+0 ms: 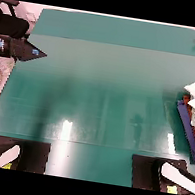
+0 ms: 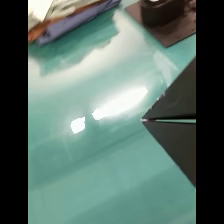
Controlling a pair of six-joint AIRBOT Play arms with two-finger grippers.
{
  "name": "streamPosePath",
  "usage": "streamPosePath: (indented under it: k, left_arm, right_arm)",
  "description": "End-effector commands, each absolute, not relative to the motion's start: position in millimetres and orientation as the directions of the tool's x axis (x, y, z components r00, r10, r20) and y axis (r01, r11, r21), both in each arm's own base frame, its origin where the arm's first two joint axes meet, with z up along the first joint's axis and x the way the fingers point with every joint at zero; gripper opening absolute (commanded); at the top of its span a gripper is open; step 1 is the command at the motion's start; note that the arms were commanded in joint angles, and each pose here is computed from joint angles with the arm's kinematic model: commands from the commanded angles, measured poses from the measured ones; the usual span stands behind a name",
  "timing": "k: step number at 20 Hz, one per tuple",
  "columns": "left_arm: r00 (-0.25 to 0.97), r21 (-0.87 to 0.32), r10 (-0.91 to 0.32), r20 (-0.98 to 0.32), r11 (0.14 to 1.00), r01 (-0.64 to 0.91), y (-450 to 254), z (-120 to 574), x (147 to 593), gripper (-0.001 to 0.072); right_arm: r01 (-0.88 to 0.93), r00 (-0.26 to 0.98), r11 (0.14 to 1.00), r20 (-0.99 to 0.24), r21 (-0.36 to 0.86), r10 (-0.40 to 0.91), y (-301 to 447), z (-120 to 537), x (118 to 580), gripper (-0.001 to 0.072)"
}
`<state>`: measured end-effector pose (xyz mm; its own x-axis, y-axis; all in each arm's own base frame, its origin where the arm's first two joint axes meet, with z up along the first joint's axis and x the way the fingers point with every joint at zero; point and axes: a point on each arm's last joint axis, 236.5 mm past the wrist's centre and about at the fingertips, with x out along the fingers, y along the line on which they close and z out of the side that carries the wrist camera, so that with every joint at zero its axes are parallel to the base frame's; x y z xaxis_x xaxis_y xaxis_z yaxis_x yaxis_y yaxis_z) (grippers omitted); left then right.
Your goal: Fold the shirts.
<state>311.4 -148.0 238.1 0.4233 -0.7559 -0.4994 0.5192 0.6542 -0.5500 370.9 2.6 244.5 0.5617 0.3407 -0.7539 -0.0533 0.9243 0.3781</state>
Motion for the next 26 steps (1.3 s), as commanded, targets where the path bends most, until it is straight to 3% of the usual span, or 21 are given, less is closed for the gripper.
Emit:
streamPosePath:
  k: [1,4,6,26]
  left_arm:
    - [0.332,-0.557,-0.811,-0.481,0.575,0.599,-183,244,291,0.0024]
    - [0.284,-0.549,-0.842,-0.46,0.52,0.654,-215,249,279,0.0024]
    - [0.262,-0.543,-0.854,-0.449,0.494,0.679,-230,251,273,0.0024]
    - [0.292,-0.552,-0.866,-0.405,0.486,0.677,-233,262,280,0.0026]
  right_arm:
    - [-0.448,0.315,0.772,-0.728,0.451,0.609,145,238,337,0.002]
    - [-0.604,0.185,0.658,-0.724,0.45,0.665,217,215,312,0.002]
    - [-0.626,0.136,0.628,-0.728,0.463,0.672,236,203,301,0.002]
    - [-0.621,0.122,0.611,-0.709,0.491,0.694,243,200,300,0.002]
